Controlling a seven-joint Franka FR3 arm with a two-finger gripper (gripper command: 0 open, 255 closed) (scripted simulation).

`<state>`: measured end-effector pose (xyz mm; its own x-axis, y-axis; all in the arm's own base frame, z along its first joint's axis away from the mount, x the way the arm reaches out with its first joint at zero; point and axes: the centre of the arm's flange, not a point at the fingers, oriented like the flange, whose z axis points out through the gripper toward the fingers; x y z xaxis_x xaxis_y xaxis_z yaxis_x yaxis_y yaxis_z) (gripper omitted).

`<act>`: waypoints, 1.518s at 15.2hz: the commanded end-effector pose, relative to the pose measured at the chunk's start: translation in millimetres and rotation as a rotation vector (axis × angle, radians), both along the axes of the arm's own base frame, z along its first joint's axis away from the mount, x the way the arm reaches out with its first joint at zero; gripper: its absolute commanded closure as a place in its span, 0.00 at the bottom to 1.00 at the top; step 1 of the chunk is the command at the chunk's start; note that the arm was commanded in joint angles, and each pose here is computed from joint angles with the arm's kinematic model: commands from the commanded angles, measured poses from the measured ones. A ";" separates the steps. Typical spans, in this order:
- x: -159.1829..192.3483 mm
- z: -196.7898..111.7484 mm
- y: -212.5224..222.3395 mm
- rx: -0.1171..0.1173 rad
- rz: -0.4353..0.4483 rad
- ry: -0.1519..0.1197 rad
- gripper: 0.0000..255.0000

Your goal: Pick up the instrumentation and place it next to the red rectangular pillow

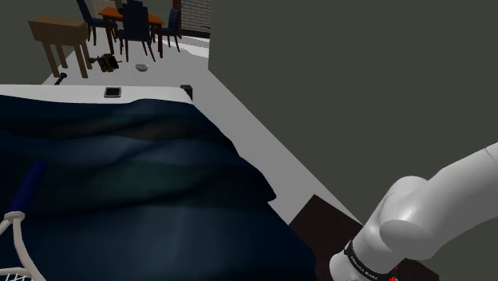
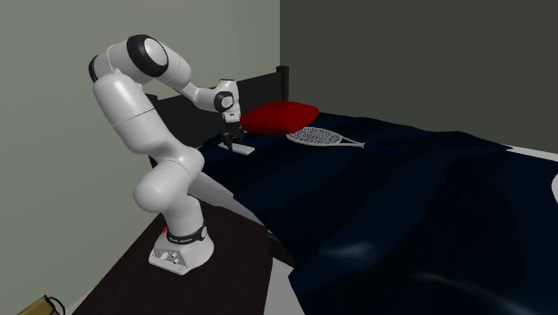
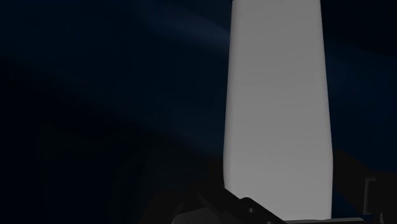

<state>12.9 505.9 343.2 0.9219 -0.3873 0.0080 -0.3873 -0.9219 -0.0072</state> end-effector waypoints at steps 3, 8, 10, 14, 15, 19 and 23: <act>-0.1 -2.7 0.0 0.001 0.000 0.000 1.00; -0.1 -2.8 -0.1 0.001 0.000 0.000 0.00; -0.1 -2.8 0.0 0.001 0.000 0.000 0.00; -0.2 10.5 -0.1 0.001 0.000 0.000 0.00; -0.4 23.7 -0.2 0.001 0.000 0.000 0.00; -0.6 47.3 -0.3 0.001 0.000 0.000 0.00; -0.6 47.3 -0.3 0.001 0.000 0.000 0.00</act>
